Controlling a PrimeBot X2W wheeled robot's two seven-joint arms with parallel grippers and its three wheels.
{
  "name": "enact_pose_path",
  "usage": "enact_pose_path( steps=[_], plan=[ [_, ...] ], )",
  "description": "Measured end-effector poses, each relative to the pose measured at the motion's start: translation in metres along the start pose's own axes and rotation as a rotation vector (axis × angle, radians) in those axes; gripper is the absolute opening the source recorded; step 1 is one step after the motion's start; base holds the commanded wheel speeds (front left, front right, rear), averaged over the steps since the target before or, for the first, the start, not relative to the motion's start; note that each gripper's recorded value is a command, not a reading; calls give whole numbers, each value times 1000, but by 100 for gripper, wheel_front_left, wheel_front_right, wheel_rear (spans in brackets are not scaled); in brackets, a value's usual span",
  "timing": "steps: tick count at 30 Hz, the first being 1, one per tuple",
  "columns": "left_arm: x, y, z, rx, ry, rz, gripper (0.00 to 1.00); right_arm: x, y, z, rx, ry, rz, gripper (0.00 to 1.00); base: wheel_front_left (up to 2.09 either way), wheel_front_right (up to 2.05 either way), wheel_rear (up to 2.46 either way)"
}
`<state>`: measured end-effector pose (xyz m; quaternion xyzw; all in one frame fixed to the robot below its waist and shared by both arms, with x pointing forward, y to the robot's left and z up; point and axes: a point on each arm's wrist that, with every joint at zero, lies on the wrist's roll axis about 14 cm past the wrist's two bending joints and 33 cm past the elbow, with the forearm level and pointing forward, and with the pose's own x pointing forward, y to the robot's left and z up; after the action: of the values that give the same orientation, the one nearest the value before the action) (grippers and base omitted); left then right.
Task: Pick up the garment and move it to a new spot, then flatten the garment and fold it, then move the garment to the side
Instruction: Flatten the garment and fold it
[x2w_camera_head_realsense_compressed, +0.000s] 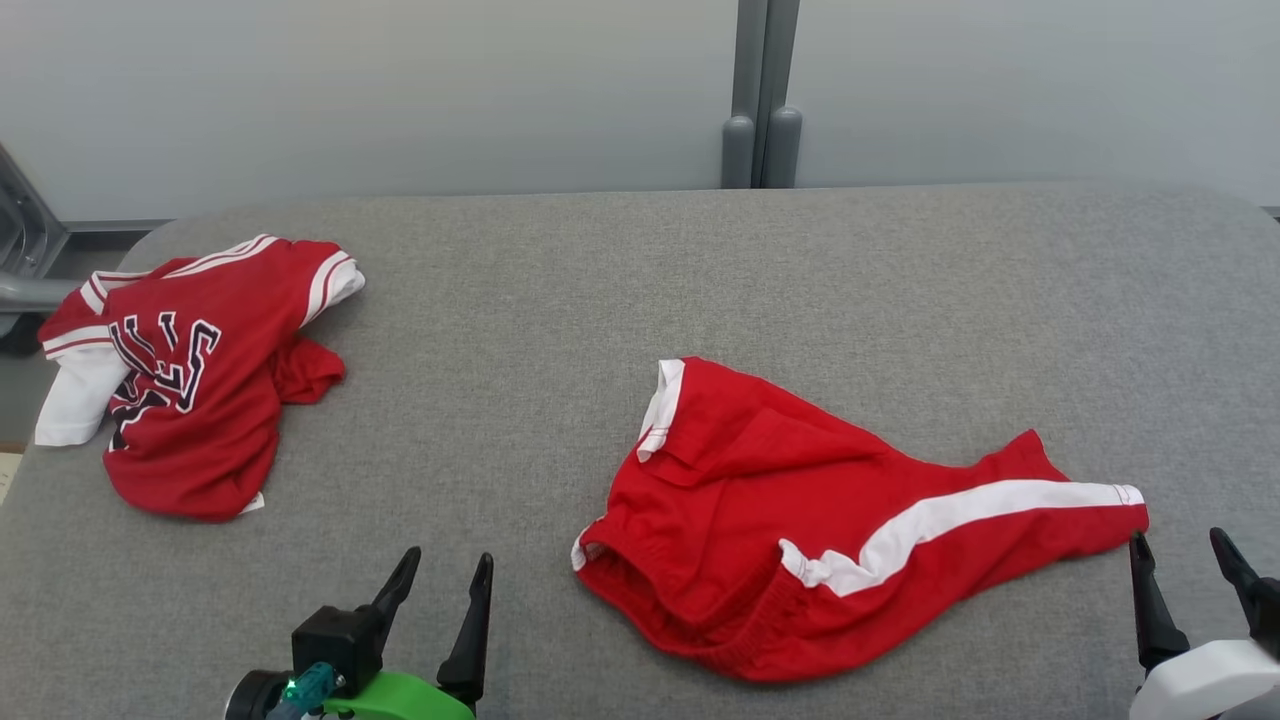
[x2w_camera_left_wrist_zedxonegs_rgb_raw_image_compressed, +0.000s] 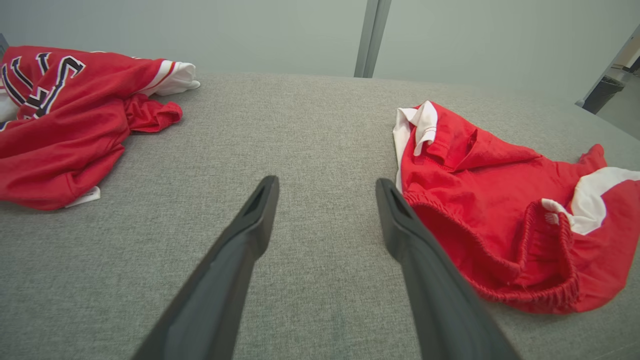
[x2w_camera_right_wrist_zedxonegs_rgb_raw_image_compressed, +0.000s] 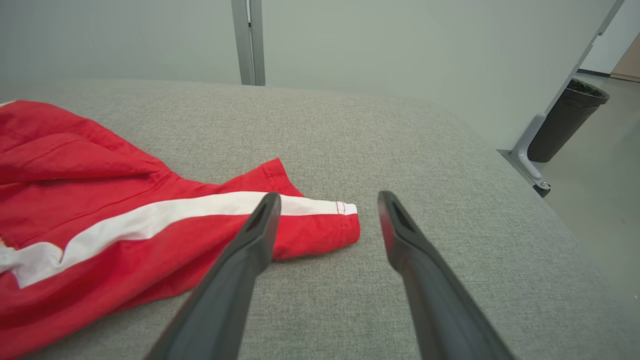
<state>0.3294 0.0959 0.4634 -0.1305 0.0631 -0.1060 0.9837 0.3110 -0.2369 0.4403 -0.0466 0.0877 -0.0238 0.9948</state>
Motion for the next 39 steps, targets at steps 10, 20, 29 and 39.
enact_pose_path(
  steps=[10, 20, 29, 39],
  plan=[
    [-1, 3, 2, -5, -10, 12, 100, 3, 9, 1, 7, -4, 17, 100, 0, 0, 0],
    [-2, 4, 4, -11, -20, 20, 100, 4, 12, 2, 2, -6, 25, 100, 0, 0, 0],
    [10, -39, 6, -71, -4, -107, 100, 22, 3, -1, -5, 14, 4, 100, 0, 0, 0],
    [36, -112, 8, -87, 89, -374, 100, 64, -10, -5, -2, 77, -16, 100, 0, 0, 0]
  ],
)
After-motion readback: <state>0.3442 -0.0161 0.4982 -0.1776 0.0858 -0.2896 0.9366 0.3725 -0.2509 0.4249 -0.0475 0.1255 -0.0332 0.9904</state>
